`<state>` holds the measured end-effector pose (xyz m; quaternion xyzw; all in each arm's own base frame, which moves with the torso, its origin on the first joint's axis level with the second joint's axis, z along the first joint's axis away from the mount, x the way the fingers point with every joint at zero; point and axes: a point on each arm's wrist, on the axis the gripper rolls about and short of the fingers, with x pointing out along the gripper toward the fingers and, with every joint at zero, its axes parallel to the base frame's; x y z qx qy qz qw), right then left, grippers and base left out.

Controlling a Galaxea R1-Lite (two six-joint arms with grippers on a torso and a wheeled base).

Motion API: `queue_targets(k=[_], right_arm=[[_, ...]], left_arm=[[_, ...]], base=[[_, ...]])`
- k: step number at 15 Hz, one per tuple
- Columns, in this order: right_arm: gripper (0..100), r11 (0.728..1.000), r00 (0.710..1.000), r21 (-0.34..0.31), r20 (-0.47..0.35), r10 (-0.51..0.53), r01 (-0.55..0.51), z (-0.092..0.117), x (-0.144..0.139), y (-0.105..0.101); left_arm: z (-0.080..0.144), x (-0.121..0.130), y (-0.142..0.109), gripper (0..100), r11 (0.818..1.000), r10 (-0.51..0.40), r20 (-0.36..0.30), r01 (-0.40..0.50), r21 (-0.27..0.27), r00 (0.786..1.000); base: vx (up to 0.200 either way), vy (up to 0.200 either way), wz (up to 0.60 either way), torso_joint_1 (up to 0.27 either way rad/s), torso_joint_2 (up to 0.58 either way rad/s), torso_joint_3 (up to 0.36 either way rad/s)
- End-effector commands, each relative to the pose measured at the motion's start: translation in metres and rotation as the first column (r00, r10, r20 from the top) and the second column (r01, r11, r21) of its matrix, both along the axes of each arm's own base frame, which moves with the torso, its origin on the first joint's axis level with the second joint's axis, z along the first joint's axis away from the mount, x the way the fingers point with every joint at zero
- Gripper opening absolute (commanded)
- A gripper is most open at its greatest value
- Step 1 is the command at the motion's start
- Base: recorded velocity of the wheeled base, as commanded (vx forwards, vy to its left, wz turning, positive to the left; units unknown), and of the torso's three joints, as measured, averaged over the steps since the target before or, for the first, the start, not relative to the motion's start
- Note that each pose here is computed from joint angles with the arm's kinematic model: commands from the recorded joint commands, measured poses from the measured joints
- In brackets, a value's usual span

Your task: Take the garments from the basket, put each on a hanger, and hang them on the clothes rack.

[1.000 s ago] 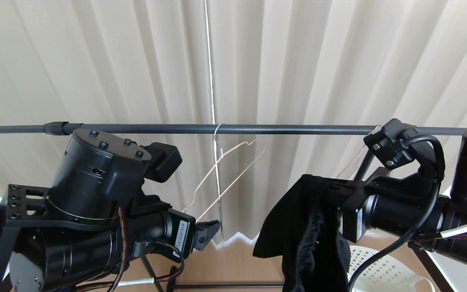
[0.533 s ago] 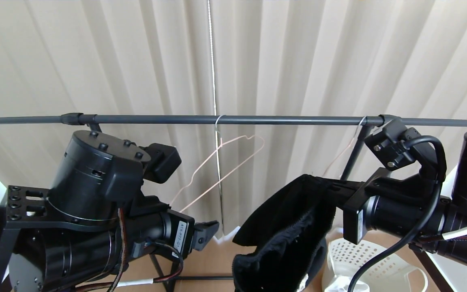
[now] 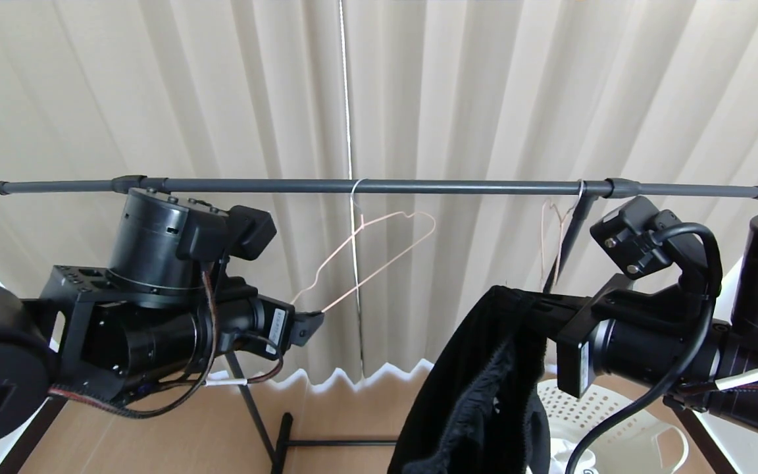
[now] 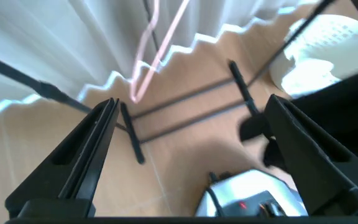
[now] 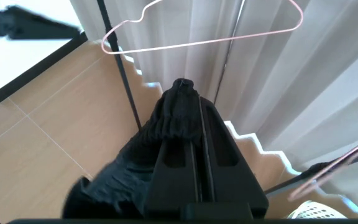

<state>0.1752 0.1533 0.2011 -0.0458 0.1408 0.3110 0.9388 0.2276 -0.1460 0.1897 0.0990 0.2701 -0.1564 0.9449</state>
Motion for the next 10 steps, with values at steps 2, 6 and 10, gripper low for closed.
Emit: queue_targets(k=[2, 6, 10], right_arm=[[0, 1.0, 1.0, -0.001, -0.002, 0.0, 0.0, -0.001, 0.0, 0.0], [0, 1.0, 1.0, -0.004, -0.003, 0.001, -0.001, -0.002, -0.001, -0.001], [0, 1.0, 1.0, -0.005, -0.005, 0.001, -0.001, -0.002, -0.001, -0.001]], left_arm=[[-0.026, 0.038, 0.003, 100, 0.999, -0.003, 0.006, 0.003, 0.034, 1.0], [-0.056, 0.093, 0.009, 100, 0.997, -0.067, 0.025, 0.065, 0.045, 0.997], [-0.069, 0.126, -0.003, 100, 0.998, -0.068, 0.077, 0.067, 0.021, 0.995]], base=[[0.0, 0.0, 0.0, 0.0, 0.0, 0.0], [0.0, 0.0, 0.0, 0.0, 0.0, 0.0], [0.0, 0.0, 0.0, 0.0, 0.0, 0.0]])
